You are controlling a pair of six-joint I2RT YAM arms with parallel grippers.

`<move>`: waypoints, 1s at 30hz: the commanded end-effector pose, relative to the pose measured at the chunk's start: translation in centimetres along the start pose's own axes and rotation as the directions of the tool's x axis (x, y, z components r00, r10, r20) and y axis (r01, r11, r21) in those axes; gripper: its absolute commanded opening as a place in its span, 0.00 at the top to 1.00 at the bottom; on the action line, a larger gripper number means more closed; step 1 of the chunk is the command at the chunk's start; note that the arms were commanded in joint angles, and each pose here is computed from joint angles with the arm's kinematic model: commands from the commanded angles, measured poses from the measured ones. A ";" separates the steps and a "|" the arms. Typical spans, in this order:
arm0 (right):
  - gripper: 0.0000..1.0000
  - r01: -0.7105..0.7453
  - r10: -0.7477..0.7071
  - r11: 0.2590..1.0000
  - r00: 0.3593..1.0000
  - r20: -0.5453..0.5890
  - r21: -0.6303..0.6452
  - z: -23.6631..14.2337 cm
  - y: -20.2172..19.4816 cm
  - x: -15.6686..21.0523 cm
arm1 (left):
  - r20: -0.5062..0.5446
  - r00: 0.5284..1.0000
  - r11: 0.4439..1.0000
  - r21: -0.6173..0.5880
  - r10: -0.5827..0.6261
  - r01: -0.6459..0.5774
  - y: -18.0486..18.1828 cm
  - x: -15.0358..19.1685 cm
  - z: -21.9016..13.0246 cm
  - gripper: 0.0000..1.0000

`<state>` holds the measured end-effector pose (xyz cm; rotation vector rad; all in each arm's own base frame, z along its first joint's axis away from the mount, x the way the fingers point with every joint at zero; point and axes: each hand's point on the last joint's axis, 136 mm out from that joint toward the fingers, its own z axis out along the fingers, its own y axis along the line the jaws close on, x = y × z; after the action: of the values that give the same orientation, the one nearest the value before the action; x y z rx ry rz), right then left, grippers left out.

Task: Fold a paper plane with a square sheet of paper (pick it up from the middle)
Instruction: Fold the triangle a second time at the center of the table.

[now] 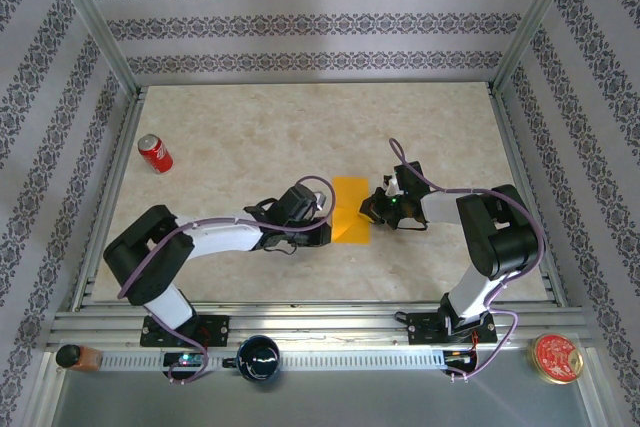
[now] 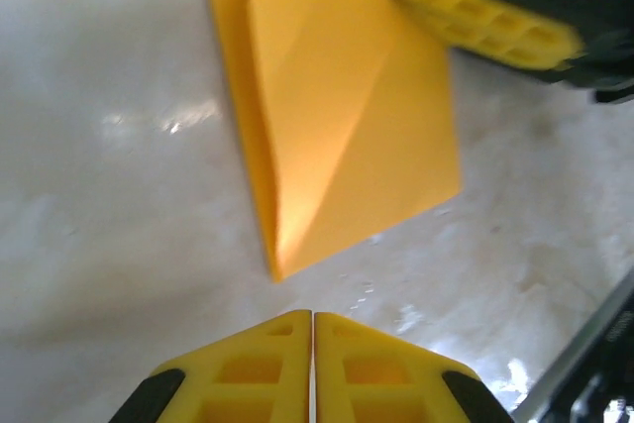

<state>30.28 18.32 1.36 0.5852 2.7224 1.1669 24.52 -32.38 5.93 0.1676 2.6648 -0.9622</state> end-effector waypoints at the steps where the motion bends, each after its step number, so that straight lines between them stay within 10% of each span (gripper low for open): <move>1: 1.00 -0.082 0.083 0.985 0.997 -0.002 0.150 0.1 -4.2 1.1 | 0.036 0.998 0.997 0.048 0.058 -0.060 -2.2 -2.5 0.2 0.91; 30: 0.96 0.110 -0.111 0.994 0.993 -0.036 -0.023 -0.9 3.0 2.8 | -0.098 0.992 0.988 -0.138 -0.082 0.068 5.4 1.8 5.5 0.98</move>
<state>29.23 19.84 4.08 0.4712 2.7055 1.1825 27.67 -34.82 1.88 0.1461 2.6681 -0.9547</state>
